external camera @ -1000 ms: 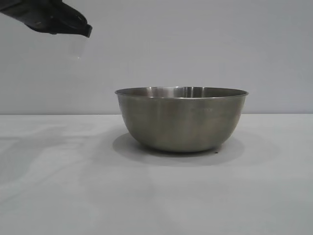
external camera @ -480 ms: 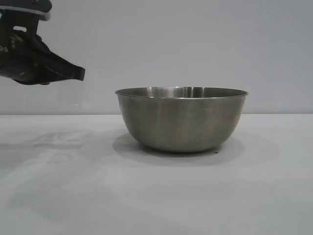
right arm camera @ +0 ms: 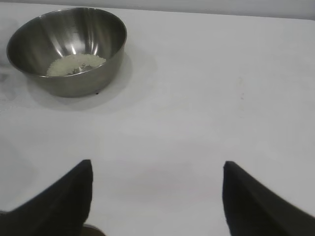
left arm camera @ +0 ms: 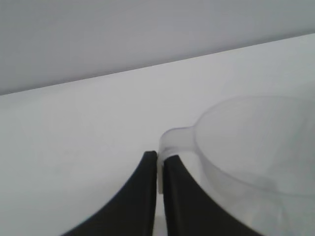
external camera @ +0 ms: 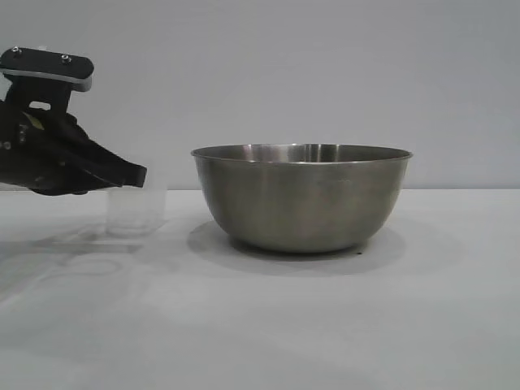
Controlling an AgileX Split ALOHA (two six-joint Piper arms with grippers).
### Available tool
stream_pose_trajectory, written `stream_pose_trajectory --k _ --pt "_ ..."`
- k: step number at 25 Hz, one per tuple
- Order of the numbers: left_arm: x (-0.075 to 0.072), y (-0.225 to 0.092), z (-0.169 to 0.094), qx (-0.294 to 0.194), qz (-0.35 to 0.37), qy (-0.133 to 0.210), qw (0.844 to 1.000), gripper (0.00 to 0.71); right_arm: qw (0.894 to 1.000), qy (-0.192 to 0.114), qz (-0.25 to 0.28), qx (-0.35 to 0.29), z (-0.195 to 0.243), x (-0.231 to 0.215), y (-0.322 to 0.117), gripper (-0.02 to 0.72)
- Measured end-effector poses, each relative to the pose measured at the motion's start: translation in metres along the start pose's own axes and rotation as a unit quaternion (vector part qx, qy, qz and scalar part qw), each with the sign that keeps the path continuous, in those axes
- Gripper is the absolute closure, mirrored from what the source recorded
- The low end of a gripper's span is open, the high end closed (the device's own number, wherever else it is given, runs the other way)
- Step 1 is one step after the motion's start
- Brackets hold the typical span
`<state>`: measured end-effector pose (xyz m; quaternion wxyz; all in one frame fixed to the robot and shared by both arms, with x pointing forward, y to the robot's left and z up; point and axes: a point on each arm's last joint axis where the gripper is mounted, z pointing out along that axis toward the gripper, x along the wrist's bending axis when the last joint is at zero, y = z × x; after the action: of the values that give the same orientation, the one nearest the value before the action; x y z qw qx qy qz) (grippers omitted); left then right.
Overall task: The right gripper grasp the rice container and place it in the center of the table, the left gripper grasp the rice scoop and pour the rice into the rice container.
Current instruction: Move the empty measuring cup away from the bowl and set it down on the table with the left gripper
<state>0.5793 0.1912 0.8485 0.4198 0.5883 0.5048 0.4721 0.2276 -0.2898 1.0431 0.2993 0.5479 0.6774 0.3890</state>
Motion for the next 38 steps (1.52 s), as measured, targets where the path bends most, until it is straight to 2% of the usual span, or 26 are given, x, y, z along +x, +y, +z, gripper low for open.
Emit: stream_pose_trajectory --k 2,3,4,5,9,17,28,35,38 --pt "0.001 -0.002 0.000 0.003 -0.001 0.004 1.000 0.710 1.000 0.000 0.000 0.000 0.000 0.000 0.000 0.223" --pt "0.001 -0.003 0.000 0.005 0.000 0.005 1.000 0.662 1.000 0.000 0.000 0.000 0.000 0.000 0.000 0.223" --pt "0.001 -0.004 0.000 0.006 -0.001 0.005 1.000 0.662 1.000 0.000 0.000 0.000 0.000 0.000 0.000 0.223" --pt "0.001 -0.004 0.000 0.007 -0.001 0.005 1.000 0.596 1.000 0.000 0.000 0.000 0.000 0.000 0.000 0.223" --pt "0.001 -0.004 0.000 0.007 -0.001 0.005 1.000 0.466 1.000 0.000 0.000 0.000 0.000 0.000 0.000 0.223" --pt "0.005 -0.009 -0.010 0.023 0.006 0.004 1.000 0.481 1.000 0.000 0.000 0.000 0.000 0.000 0.000 0.223" --pt "0.023 0.011 -0.063 0.026 0.018 -0.016 0.999 0.481 1.000 0.000 0.000 0.000 0.000 0.000 0.000 0.223" --pt "0.034 0.023 -0.103 0.018 0.031 -0.046 0.998 0.481 1.000 0.000 0.000 0.000 0.000 0.000 0.000 0.223" --pt "0.039 0.025 -0.117 0.035 0.026 -0.051 0.998 0.481 1.000 0.000 0.000 0.000 0.000 0.000 0.000 0.223"
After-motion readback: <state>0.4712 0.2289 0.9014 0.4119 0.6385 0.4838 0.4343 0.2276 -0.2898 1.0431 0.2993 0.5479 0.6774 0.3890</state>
